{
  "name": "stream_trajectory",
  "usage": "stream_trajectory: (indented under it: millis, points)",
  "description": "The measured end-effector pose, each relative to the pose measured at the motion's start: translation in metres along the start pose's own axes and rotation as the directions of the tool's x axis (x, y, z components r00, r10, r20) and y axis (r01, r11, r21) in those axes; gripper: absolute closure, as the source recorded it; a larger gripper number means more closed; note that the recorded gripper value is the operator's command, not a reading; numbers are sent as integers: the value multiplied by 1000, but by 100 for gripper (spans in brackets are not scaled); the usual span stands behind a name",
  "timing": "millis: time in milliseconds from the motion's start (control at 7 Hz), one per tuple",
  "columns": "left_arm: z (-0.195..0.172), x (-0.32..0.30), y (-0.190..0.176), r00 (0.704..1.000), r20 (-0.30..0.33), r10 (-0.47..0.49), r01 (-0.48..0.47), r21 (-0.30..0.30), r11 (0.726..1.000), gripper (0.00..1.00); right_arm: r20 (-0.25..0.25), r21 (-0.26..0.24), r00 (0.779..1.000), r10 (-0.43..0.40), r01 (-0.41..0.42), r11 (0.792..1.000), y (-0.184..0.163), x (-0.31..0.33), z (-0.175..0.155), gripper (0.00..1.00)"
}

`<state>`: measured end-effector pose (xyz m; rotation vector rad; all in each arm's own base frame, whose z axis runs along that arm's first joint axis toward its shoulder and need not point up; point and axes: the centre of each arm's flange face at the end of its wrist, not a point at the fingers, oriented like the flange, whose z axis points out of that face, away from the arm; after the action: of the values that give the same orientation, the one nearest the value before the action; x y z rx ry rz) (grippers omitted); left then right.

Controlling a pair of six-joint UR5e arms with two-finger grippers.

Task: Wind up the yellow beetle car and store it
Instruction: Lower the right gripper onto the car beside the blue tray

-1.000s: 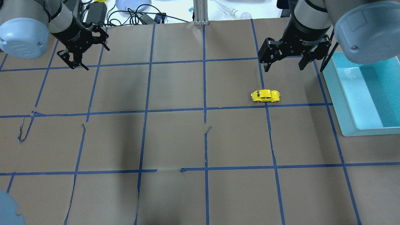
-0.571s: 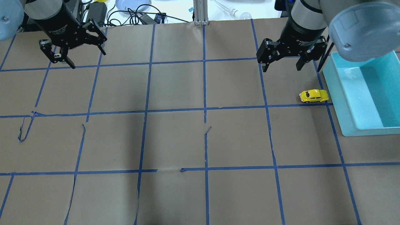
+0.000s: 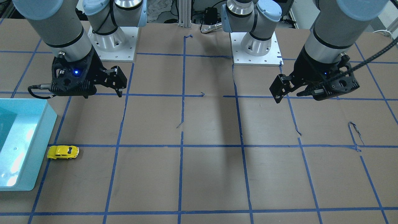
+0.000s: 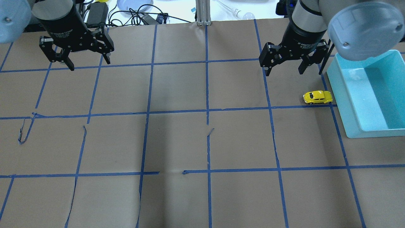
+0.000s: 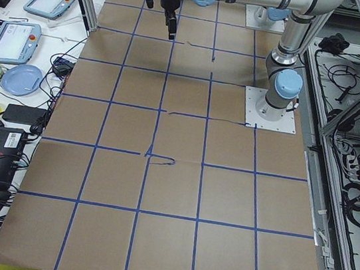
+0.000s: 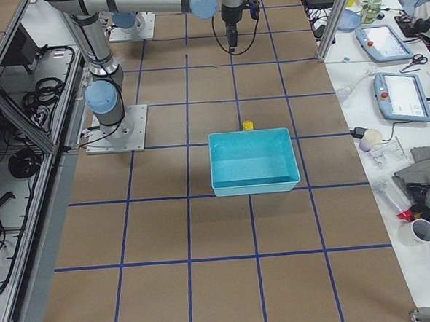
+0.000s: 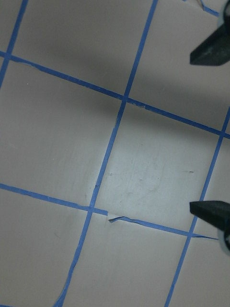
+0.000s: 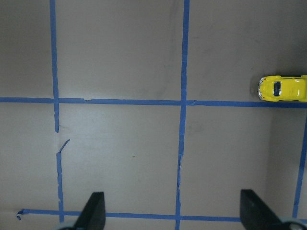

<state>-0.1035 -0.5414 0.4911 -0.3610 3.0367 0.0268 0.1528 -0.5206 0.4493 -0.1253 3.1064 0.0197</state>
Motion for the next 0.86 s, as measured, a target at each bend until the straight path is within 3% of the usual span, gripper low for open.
stream_trajectory:
  millis: [286,429,571,714,857]
  points:
    - [2,24,22,999,-3,48,-48,-7,999,0,-6,-14,979,-201,201,979,-8,2,13,0]
    - [1,28,32,998,-10,65,-65,-9,998,0,-3,-6,950,-313,313,950,-13,4,17,0]
    - [4,30,37,997,-19,71,-71,-20,997,0,1,-1,885,-466,466,885,-17,5,24,0]
    - [5,30,40,997,-25,73,-74,-25,997,0,17,-21,774,-633,633,774,-16,6,39,0]
    - [6,30,42,996,-29,88,-88,-26,996,0,49,-43,626,-779,780,624,-12,10,62,0]
